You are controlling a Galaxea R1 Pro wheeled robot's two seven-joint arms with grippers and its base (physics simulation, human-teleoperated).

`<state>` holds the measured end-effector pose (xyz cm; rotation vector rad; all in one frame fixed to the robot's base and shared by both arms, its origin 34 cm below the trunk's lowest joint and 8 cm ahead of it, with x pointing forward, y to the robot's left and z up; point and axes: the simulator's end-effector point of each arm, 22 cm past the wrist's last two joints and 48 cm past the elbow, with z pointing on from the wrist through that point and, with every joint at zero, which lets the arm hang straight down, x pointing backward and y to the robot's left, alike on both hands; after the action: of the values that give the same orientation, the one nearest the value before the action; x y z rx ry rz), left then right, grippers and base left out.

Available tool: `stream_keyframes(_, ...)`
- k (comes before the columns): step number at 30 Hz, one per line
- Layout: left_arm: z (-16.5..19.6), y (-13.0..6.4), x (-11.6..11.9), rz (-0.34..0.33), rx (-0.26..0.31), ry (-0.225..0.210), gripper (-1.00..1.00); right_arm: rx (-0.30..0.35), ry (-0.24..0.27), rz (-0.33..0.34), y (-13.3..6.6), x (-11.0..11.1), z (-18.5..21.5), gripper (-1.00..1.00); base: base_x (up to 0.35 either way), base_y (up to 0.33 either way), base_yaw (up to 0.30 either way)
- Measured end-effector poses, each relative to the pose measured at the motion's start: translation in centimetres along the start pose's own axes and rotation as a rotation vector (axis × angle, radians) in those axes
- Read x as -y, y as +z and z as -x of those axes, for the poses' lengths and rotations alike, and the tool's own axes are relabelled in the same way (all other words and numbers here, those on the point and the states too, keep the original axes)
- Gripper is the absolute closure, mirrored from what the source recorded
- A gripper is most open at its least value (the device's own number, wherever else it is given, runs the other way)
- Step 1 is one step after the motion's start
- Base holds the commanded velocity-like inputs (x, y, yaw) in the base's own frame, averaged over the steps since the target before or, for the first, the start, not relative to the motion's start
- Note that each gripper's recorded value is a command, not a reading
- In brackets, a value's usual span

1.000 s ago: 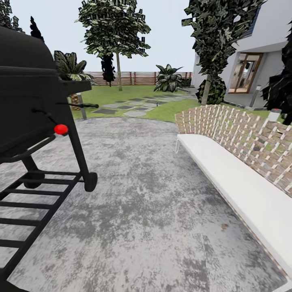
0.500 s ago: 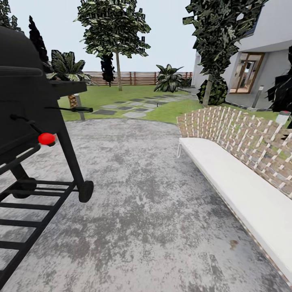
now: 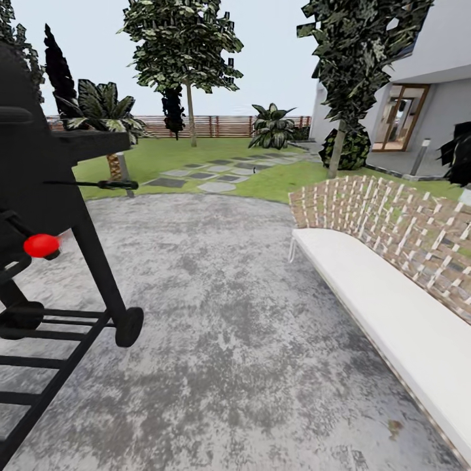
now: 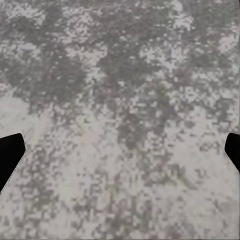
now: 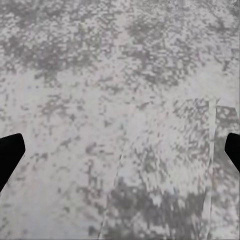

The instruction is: In the garden, pick up the pesticide atomizer on the floor and spray pesticide onto both trees until each tree trunk is fully covered.

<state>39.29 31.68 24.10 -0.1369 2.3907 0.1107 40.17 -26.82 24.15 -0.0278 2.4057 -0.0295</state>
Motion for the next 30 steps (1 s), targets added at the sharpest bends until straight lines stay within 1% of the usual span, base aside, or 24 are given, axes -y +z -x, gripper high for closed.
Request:
stream_keyframes(21,0.01,0.0,-0.02,0.0,0.0,0.0,-1.0,0.002,0.002,0.0,0.02,0.03,0.1,-1.0,0.339,-0.002,0.0)
stream_keyframes(30,0.0,0.0,-0.05,0.001,0.0,0.001,-1.0,0.0,0.002,0.0,0.01,0.03,0.05,-1.0,0.311,-0.153,0.0)
